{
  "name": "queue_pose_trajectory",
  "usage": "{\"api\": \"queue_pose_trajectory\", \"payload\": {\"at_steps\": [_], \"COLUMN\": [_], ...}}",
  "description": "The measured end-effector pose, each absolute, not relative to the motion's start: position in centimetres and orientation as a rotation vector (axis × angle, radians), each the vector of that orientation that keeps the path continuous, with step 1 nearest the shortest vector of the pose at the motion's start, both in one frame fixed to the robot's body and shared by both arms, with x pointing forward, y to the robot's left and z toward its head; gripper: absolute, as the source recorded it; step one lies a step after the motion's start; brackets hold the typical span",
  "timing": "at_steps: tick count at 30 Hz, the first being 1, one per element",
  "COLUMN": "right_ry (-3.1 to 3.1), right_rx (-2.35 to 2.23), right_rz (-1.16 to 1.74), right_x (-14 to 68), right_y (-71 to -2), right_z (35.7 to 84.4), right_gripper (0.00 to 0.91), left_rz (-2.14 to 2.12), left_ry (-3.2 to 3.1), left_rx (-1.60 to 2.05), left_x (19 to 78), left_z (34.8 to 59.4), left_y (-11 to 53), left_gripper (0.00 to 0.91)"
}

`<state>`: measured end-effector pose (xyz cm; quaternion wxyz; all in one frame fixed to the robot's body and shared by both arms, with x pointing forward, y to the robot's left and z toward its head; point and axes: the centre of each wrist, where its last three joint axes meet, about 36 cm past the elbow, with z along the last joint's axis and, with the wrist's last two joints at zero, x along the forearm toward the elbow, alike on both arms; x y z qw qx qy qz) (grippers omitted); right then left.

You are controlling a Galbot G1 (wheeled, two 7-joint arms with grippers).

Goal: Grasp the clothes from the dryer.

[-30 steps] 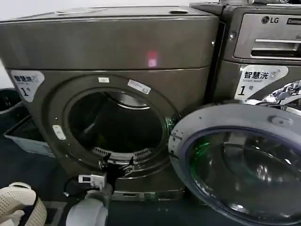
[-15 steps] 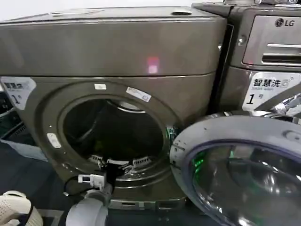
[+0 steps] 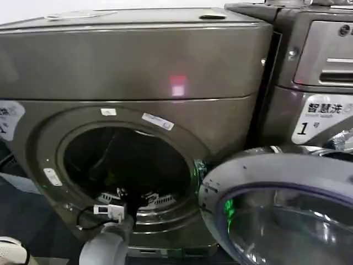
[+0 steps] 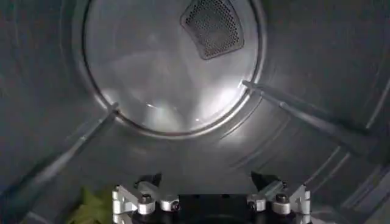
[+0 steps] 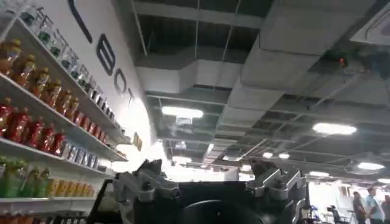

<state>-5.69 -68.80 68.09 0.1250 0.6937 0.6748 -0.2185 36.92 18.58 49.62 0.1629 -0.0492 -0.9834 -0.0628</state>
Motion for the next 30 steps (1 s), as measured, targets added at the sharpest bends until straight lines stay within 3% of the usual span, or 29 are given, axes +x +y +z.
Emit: {"api": "queue_pose_trajectory", "payload": {"at_steps": [11,30], "right_ry": [1.978,1.998], "right_rx": [2.008,1.997], "right_rz": [-0.633,-0.632], "right_x": [-5.3,-4.8], "right_y": [-69.0,-69.2], "right_z": [67.6,67.1], "right_gripper": [0.907,0.907], "left_rz": [-0.287,-1.228], "left_ry": [-2.796,-2.346], "left_rx": [-0.143,-0.504], "left_x": [38.1,44.6], "left_z": [49.8,53.5], "left_y": [19.4,21.5], "left_gripper": [0.907,0.907]}}
